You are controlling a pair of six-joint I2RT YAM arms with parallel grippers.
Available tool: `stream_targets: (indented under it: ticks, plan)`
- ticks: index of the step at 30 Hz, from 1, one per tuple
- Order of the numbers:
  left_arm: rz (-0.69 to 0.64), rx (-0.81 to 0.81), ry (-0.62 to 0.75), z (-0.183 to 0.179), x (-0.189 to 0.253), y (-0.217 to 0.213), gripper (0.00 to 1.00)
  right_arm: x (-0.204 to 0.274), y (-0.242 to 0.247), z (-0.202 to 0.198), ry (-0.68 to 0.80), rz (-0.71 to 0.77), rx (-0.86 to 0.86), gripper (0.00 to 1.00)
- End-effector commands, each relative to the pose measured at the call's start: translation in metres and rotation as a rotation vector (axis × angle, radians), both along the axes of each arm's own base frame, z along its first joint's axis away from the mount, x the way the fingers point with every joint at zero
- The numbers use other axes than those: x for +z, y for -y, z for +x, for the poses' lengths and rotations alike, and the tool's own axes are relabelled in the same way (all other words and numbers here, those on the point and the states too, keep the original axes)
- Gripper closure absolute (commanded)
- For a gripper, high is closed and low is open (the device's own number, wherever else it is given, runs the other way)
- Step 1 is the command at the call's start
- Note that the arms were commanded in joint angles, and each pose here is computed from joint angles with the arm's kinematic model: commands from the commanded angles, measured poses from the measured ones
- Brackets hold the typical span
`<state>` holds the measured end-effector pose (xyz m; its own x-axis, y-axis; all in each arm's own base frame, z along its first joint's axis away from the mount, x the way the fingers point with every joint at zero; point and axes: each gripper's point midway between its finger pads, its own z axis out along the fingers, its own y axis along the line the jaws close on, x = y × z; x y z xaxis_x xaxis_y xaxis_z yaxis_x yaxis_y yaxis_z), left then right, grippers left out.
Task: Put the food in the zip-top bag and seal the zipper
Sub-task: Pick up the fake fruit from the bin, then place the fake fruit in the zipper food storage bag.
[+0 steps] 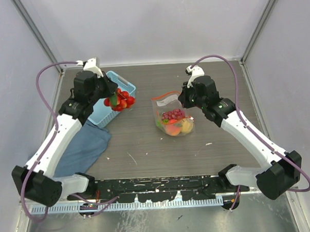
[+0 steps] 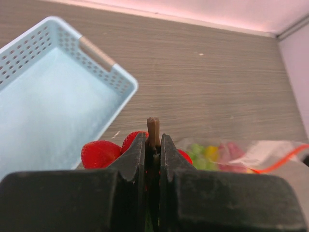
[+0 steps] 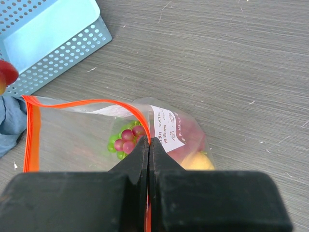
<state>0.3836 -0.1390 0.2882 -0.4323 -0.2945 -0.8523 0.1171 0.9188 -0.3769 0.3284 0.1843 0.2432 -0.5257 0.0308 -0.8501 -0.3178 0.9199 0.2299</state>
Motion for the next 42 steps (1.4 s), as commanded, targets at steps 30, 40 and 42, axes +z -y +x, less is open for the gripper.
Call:
stream_targets:
  ticks: [30,40,42]
  plan:
    - [-0.352,-0.554,0.601,-0.104,0.157,0.195,1.00,0.022,-0.014,-0.002,0.041,0.136,0.020,0.99]
    - [-0.302,-0.572,0.489,-0.084,0.093,0.221,1.00,0.026,-0.015,-0.005,0.043,0.147,0.029,0.99]
    - [-0.289,-0.575,0.466,-0.083,0.080,0.222,1.00,0.027,-0.015,-0.005,0.044,0.150,0.028,0.99]
